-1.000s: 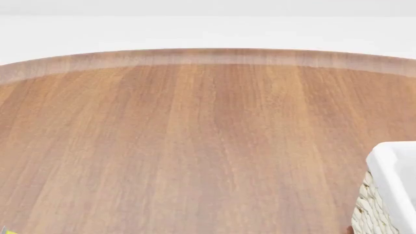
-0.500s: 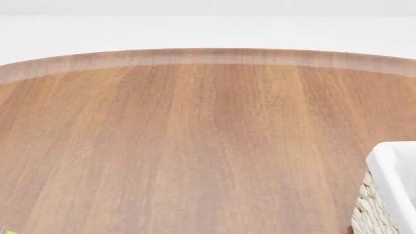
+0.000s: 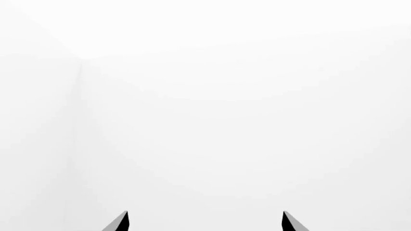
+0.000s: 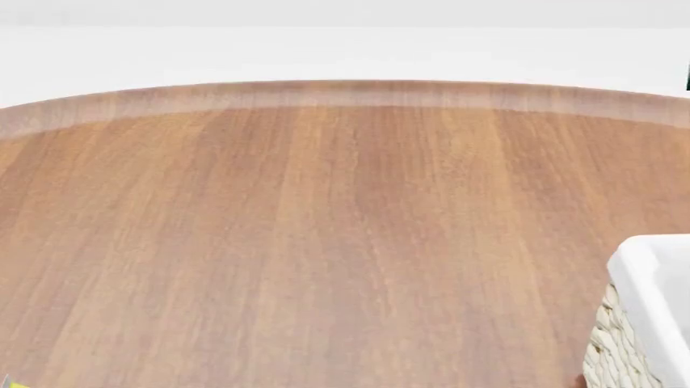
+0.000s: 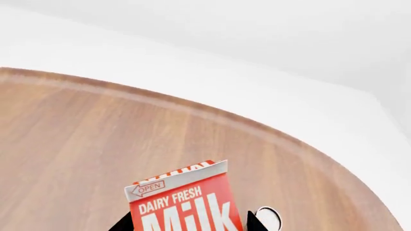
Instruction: Pick the milk and place it in the basket.
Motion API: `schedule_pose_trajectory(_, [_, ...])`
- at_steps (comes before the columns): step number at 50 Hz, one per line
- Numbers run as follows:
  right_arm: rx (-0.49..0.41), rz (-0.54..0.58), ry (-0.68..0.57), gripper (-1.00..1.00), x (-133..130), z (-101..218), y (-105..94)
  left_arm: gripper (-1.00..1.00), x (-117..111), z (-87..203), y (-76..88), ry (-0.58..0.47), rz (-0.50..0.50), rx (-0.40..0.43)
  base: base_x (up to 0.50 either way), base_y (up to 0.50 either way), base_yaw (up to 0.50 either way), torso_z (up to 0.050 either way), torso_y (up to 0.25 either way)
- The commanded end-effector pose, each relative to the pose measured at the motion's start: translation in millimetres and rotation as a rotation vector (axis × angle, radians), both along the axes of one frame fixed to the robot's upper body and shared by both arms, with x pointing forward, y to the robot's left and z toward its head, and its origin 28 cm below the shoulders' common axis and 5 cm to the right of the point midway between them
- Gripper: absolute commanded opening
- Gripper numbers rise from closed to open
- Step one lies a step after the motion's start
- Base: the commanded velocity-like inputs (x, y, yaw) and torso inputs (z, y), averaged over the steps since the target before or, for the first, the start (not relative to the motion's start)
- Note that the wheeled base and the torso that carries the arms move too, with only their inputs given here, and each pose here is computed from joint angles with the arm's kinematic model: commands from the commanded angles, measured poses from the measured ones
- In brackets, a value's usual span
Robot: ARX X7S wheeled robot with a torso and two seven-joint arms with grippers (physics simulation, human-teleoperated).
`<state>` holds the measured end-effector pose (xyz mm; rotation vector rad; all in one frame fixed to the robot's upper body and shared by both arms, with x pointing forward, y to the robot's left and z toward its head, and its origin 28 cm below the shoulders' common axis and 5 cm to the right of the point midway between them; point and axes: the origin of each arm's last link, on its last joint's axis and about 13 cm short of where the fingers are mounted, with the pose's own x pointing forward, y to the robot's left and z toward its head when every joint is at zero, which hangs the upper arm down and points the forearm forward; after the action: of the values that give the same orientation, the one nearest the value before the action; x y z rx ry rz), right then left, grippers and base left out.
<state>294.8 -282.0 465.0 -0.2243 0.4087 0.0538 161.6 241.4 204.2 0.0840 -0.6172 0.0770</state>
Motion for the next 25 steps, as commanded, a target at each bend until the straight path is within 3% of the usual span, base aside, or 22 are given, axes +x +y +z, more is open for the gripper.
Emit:
schedule_pose_trajectory(1, [0.041,0.016,0.023,-1.00,3,-1,2.3,1.00,9,1,4.5,-0.053,0.041,-0.018,0.00,0.00,0.00,0.000,0.000])
schedule_pose_trajectory(25, [0.066,0.009,0.138,-1.00,3,-15,-1.7,1.00,10,0,4.6,-0.050,0.041,-0.016,0.00,0.00,0.00,0.000,0.001])
